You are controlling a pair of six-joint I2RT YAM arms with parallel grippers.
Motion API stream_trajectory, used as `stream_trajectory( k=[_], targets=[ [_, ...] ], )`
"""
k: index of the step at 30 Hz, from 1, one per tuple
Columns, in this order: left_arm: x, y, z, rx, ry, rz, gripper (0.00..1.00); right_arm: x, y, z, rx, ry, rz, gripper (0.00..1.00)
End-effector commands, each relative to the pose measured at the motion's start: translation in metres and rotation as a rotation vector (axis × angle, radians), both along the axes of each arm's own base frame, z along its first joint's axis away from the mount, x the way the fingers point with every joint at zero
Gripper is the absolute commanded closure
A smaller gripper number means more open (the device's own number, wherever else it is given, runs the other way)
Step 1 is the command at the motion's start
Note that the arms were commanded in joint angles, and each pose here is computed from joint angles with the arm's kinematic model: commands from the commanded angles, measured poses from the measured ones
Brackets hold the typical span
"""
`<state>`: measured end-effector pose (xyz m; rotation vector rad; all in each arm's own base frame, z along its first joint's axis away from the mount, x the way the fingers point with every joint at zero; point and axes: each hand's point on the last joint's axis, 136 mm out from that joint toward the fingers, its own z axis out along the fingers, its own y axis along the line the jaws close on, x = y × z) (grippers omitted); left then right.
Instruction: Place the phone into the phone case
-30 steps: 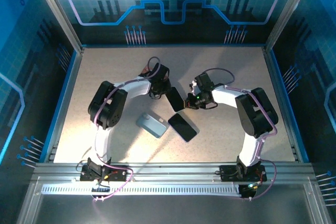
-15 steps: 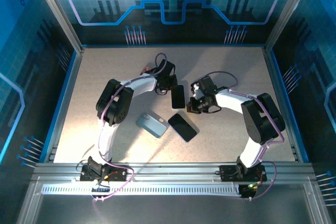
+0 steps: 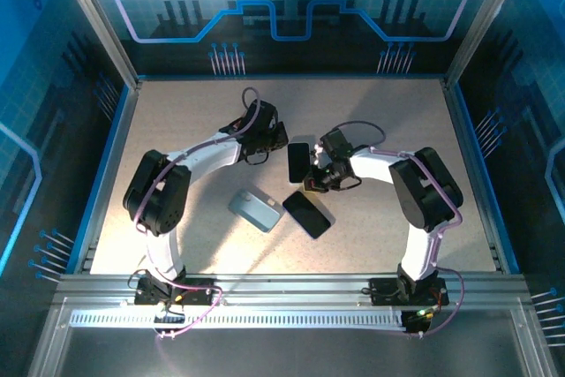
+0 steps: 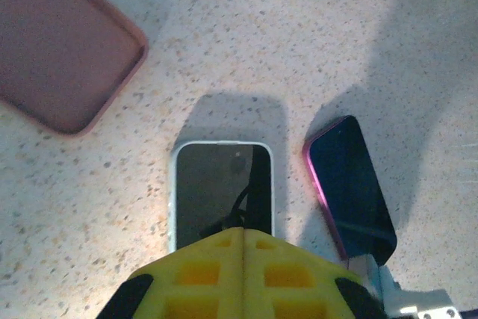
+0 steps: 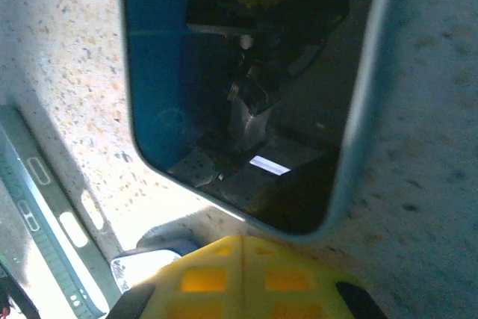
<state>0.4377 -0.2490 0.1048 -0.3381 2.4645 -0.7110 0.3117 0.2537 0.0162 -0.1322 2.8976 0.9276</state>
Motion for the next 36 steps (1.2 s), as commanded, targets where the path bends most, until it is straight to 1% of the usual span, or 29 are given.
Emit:
stream_trajectory(
  k=[1, 6, 13, 27, 36],
  targets=[
    [-0.012, 0.009, -0.009, -0.008, 0.03, 0.019, 1.0, -0.001, 0.018, 0.004, 0.034, 0.003, 0.046, 1.0],
    [-0.023, 0.012, -0.029, -0.001, 0.084, 0.023, 1.0, 0.003, 0.024, 0.0, 0.039, 0.006, 0.038, 1.0],
    [-0.043, 0.022, -0.053, 0.025, 0.156, 0.036, 1.0, 0.018, 0.026, -0.003, 0.033, -0.011, 0.02, 1.0],
    [-0.059, 0.038, -0.059, 0.056, 0.18, 0.063, 1.0, 0.075, 0.021, 0.0, 0.049, -0.074, -0.05, 1.0],
    [-0.065, 0.043, -0.058, 0.07, 0.185, 0.071, 1.0, 0.101, 0.026, 0.001, 0.065, -0.099, -0.061, 1.0]
  ],
)
